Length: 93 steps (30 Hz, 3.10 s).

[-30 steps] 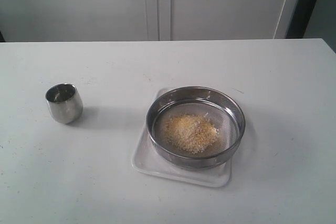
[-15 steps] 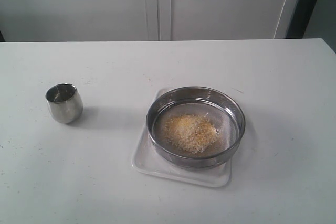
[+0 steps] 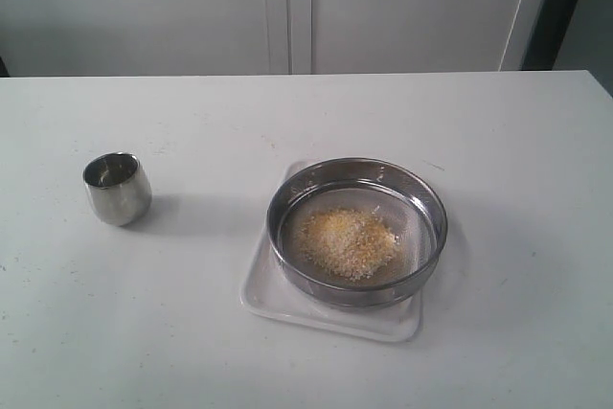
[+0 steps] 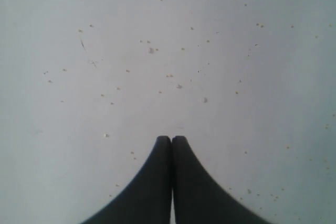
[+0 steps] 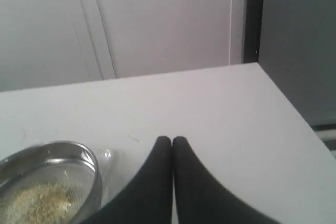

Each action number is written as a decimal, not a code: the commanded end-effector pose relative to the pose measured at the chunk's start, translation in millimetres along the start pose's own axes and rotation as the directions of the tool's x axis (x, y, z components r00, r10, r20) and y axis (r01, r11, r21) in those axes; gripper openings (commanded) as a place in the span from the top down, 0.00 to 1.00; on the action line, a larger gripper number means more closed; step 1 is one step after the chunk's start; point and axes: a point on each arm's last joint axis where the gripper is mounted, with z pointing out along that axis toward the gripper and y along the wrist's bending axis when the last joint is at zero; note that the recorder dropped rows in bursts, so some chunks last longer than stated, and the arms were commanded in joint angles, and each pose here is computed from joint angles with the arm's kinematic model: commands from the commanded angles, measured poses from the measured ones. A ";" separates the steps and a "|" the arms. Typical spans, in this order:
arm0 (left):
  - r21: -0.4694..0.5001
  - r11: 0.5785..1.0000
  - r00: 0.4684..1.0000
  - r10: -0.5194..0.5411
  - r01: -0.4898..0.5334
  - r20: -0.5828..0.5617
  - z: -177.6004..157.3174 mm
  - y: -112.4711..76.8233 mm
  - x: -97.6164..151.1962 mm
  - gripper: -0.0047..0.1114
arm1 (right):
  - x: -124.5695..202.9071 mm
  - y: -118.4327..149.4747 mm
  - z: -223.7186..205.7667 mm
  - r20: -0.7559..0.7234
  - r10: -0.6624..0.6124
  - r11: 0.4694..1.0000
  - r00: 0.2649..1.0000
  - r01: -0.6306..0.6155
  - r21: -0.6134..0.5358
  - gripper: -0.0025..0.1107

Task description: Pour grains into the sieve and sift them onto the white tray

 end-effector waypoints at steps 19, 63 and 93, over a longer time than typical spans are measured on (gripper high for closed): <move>0.010 1.000 1.000 -0.011 0.011 -0.001 -2.8 -0.7 0.2 0.96 | -29.1 31.4 110.2 -0.568 -0.070 0.969 0.820 -0.080 -0.234 0.98; 0.010 1.000 1.000 -0.011 0.011 -0.001 -2.8 -0.7 0.2 0.96 | 25.5 115.7 244.9 -0.787 -0.136 0.988 0.601 0.029 -0.149 0.89; 0.010 1.000 1.000 -0.011 0.011 -0.001 -2.8 -0.7 0.2 0.96 | 84.8 115.2 269.9 -0.875 0.007 1.000 0.484 -0.002 0.008 0.75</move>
